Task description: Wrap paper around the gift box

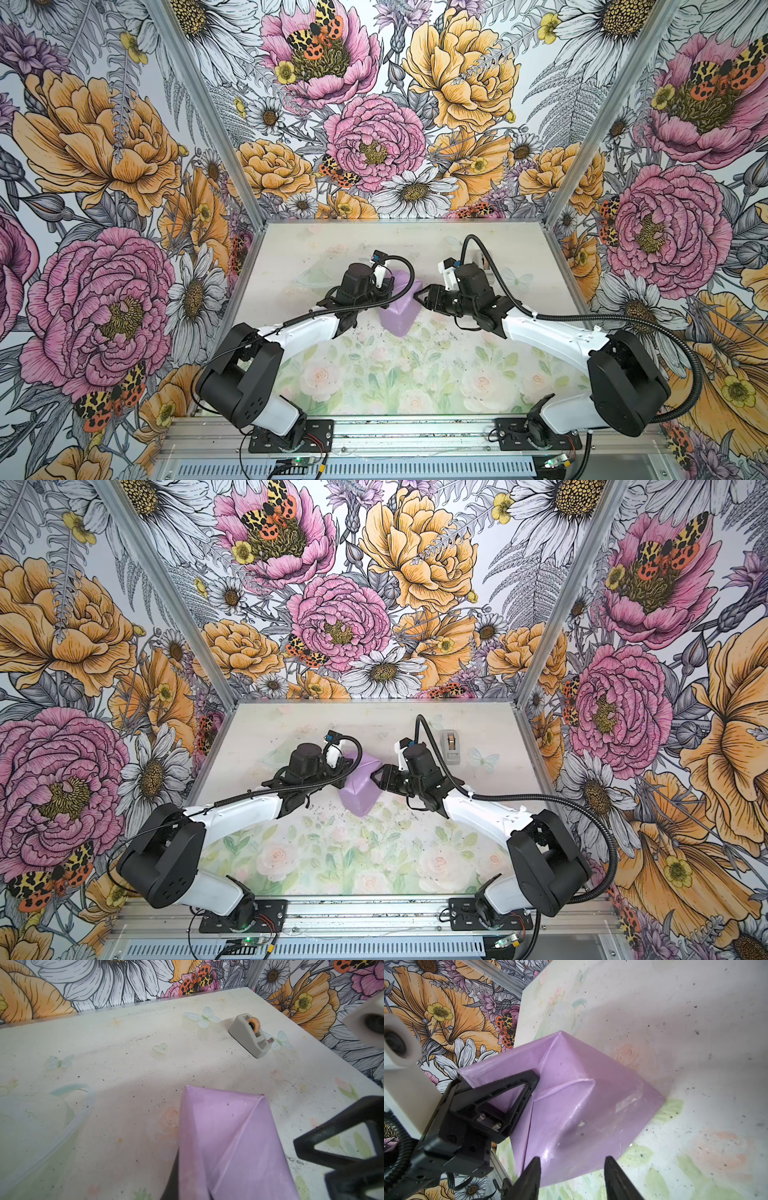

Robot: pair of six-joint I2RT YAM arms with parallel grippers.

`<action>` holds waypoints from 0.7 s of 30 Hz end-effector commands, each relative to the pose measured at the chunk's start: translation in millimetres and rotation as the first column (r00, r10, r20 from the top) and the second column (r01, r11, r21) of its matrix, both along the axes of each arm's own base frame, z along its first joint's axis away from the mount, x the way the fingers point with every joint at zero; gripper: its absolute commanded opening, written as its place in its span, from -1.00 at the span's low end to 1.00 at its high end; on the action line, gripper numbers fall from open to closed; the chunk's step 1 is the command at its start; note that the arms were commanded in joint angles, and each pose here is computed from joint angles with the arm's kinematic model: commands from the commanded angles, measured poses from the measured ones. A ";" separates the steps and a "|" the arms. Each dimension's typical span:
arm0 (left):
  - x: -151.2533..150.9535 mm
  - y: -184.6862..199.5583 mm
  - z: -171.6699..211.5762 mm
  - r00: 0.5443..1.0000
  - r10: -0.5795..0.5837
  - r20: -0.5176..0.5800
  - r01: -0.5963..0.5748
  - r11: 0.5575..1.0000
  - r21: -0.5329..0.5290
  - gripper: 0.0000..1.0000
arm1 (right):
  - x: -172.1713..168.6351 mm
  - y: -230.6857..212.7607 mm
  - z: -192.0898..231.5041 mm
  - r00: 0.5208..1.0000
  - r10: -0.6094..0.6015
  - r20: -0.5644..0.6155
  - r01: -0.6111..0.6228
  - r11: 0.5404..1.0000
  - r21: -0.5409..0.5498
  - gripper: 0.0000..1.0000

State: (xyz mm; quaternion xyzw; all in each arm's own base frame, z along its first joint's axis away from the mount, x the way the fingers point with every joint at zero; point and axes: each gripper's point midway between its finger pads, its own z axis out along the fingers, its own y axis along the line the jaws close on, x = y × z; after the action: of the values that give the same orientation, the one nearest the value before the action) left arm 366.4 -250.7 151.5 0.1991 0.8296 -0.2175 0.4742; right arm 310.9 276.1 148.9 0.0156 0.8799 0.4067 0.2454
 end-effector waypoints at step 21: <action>-5.2 -8.9 7.8 0.999 -0.010 0.043 0.011 1.000 -0.017 -1.00 | 9.2 11.9 7.2 1.000 -0.008 0.002 0.007 1.000 0.005 -0.13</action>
State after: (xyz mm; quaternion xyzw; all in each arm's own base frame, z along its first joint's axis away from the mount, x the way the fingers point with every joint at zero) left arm 363.2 -255.8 152.0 0.1968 0.8259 -0.2255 0.4778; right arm 315.2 284.1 154.1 0.0158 0.8777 0.4118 0.2446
